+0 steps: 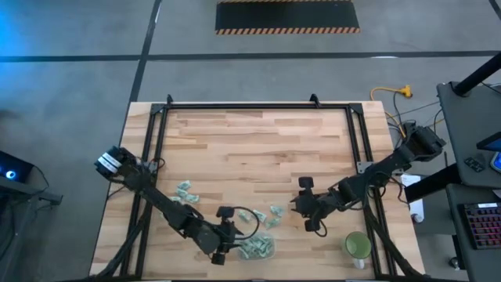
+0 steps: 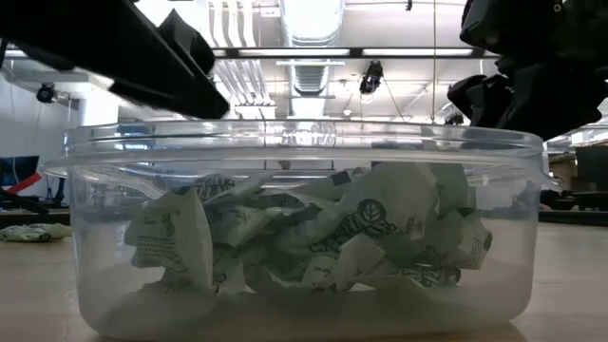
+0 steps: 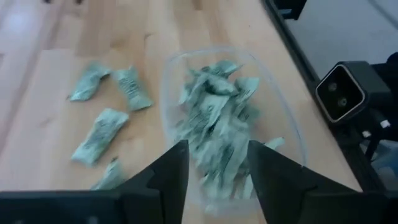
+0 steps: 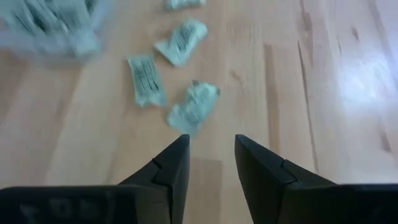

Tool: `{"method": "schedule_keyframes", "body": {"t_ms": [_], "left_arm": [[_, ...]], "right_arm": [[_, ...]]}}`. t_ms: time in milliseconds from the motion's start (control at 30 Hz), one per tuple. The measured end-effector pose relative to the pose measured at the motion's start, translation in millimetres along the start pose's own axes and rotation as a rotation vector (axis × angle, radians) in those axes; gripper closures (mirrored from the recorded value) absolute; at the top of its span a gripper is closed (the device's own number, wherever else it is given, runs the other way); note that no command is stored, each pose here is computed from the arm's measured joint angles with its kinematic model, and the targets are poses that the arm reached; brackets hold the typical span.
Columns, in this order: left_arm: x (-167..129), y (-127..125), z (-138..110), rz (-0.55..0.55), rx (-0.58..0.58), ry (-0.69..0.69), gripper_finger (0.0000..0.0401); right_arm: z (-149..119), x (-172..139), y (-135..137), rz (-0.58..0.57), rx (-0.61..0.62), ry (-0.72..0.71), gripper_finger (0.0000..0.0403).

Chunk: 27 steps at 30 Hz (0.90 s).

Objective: Pick and place Stevia / Truvia into bins
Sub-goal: Put the stevia packet into the transparent container

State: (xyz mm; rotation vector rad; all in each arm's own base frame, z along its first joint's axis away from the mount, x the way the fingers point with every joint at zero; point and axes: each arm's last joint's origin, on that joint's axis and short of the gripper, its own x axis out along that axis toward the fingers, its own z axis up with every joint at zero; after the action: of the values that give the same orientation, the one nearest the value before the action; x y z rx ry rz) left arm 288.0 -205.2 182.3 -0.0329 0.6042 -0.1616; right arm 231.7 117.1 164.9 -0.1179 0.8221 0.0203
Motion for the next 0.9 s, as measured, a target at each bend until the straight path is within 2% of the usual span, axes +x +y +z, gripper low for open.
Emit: {"method": "schedule_keyframes", "body": {"t_ms": [200,333,433,533,633,900], "left_arm": [[-30.2,11.9,3.5,0.083,-0.164,0.111,0.0244],[-47.4,17.6,-6.3,0.203,-0.255,0.202,0.0244],[-53.6,20.5,-17.3,0.285,-0.298,0.278,0.0244],[-58.0,23.8,-25.1,0.349,-0.340,0.332,0.0244],[-60.3,26.7,-31.4,0.393,-0.360,0.363,0.0244],[-61.5,30.0,-39.2,0.424,-0.339,0.397,0.0244]], "right_arm": [[-8.9,9.9,-8.0,0.077,0.038,-0.091,0.0276],[-8.5,16.4,-12.8,0.088,0.071,-0.168,0.0273],[-9.7,28.4,-13.3,0.120,0.056,-0.176,0.0274],[-12.7,43.7,-13.6,0.114,0.037,-0.124,0.0276],[-13.4,56.8,-14.5,0.103,0.028,-0.087,0.0277],[-16.4,76.4,-16.5,0.164,0.037,-0.011,0.0275]]}}
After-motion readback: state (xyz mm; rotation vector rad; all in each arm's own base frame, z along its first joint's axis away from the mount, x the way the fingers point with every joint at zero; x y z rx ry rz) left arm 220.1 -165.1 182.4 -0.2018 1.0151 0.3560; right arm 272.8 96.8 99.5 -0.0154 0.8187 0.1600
